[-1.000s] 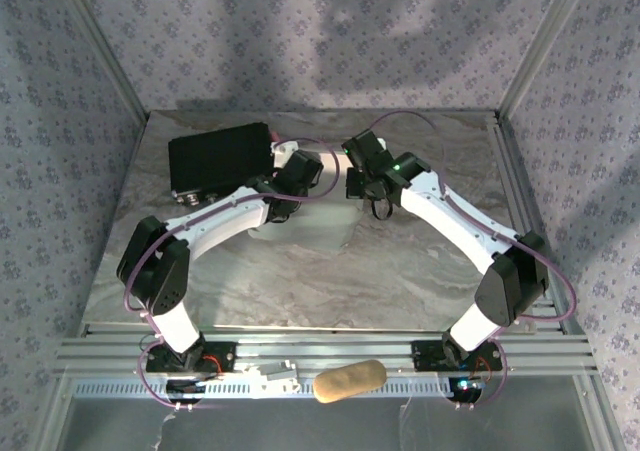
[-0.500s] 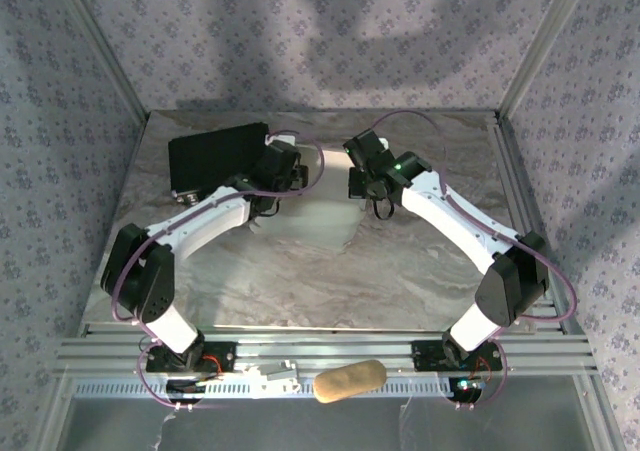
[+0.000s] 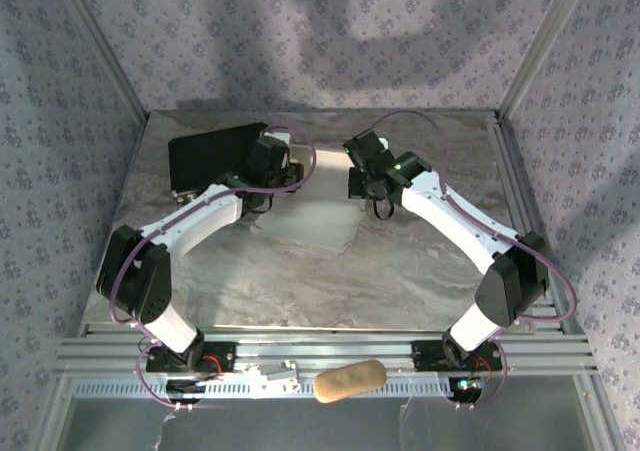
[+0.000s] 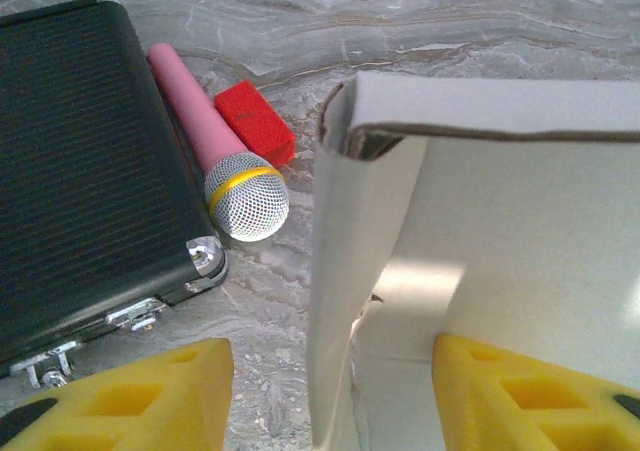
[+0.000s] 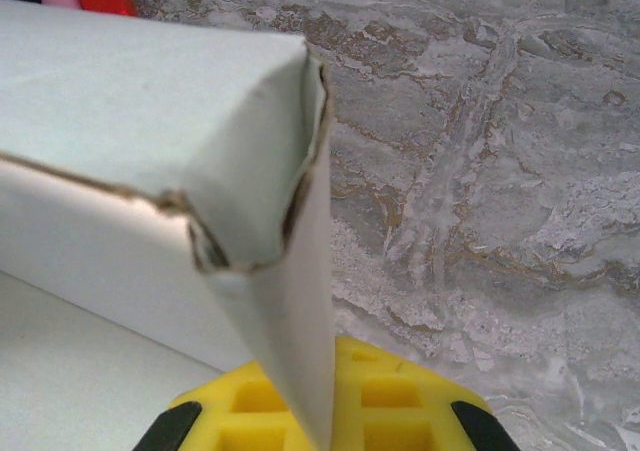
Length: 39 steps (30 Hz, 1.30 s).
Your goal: Fold the paper box
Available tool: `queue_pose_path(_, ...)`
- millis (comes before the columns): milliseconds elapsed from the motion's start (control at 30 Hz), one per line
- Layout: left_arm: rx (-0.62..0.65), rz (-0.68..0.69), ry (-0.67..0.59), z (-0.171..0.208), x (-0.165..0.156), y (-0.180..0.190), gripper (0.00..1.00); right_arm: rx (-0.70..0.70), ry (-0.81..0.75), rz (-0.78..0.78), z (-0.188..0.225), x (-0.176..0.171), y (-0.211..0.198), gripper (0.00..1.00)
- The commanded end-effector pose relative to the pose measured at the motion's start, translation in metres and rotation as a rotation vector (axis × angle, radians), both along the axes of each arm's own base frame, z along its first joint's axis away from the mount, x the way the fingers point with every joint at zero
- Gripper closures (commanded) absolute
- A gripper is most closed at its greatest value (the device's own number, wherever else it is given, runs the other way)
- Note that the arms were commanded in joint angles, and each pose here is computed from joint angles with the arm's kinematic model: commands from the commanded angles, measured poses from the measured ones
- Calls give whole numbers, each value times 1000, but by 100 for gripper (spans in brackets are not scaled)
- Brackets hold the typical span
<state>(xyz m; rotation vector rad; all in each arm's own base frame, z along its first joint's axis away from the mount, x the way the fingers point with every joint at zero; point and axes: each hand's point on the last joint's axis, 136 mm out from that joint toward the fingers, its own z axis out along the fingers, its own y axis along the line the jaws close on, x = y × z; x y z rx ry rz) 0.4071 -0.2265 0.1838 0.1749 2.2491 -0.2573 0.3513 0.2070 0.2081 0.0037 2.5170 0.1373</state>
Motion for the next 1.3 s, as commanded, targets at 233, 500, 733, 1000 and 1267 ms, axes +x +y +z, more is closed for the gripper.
queue_pose_path(233, 121, 138, -21, -9, 17, 22, 93, 12, -4, -5, 6, -2, -2, 100)
queue_pose_path(500, 290, 280, -120, 24, -4, 17, 100, -72, 7, -69, -6, 2, -17, 100)
queue_pose_path(733, 316, 345, -154, 40, -20, 15, 100, -207, 0, -196, -14, 2, -43, 100)
queue_pose_path(1000, 317, 348, -176, 47, -27, 5, 100, -332, -31, -334, -8, -7, -63, 100)
queue_pose_path(1267, 318, 341, -164, 43, -27, 1, 100, -297, -32, -329, -7, -12, -54, 100)
